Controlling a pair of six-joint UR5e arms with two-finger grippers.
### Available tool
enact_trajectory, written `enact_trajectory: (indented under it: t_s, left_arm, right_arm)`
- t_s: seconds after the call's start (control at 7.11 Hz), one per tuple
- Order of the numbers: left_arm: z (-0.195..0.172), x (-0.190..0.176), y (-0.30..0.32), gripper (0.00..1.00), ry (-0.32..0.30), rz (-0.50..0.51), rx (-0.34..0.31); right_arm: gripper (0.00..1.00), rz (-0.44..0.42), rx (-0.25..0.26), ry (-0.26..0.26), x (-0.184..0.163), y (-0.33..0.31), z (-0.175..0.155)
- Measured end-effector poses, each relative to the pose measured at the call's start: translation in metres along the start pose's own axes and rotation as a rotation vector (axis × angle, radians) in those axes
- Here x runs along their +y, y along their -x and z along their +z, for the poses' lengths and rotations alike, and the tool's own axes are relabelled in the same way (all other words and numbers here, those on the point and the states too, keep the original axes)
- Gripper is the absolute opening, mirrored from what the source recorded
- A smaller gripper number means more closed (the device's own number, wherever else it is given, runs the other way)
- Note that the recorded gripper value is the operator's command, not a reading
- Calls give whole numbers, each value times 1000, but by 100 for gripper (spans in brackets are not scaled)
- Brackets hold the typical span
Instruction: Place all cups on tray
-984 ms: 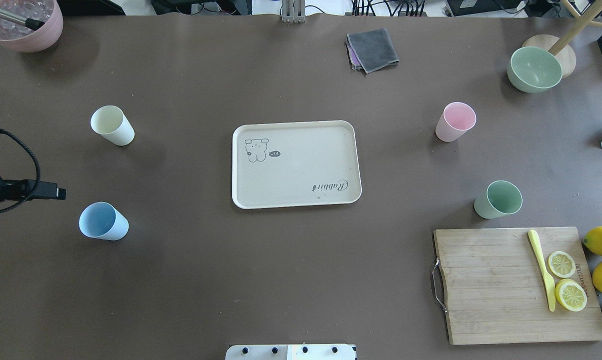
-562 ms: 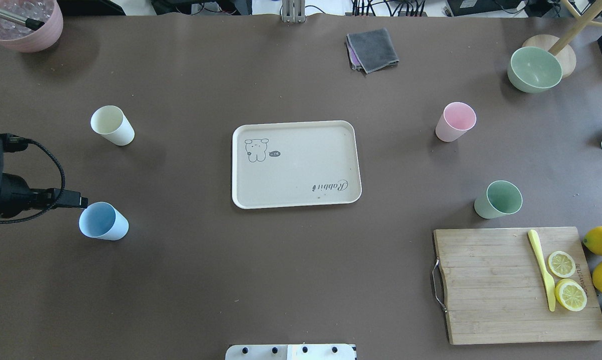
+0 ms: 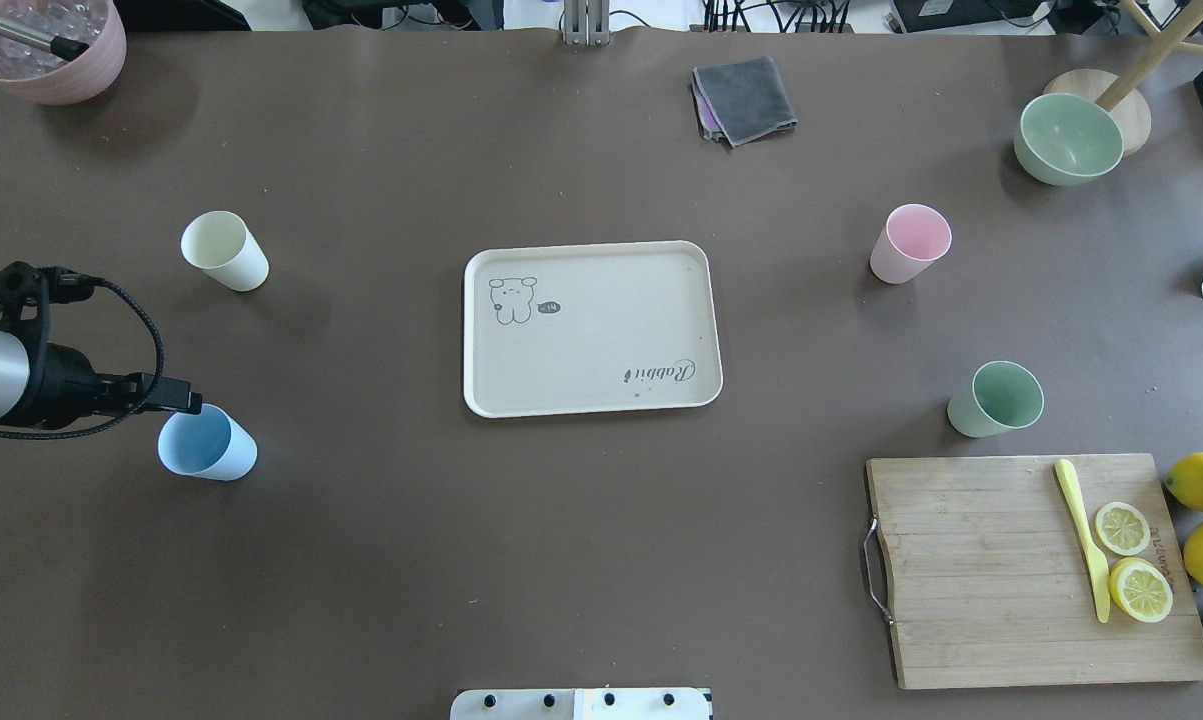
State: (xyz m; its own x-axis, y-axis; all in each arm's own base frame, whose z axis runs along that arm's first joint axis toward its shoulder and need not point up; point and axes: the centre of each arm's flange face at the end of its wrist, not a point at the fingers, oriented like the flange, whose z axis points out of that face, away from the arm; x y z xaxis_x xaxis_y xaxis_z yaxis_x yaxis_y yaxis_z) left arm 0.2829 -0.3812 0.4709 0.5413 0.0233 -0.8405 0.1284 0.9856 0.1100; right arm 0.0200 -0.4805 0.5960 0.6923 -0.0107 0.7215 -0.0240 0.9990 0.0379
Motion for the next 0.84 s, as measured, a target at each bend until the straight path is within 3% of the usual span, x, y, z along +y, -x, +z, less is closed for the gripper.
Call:
enact_trajectory:
  t_s: [0.14, 0.42, 0.56, 0.84]
  left_arm:
    - [5, 5, -2, 88, 14, 8, -1]
    - [13, 16, -5, 16, 41, 21, -3]
    - [16, 19, -5, 1, 48, 22, -5]
    - [22, 20, 0, 0, 55, 20, -16]
  right_arm:
    - [100, 1, 0, 1, 1, 0, 0]
    - [100, 1, 0, 1, 1, 0, 0]
    - [100, 0, 0, 0, 1, 0, 0]
    - [100, -1, -1, -1, 1, 0, -1]
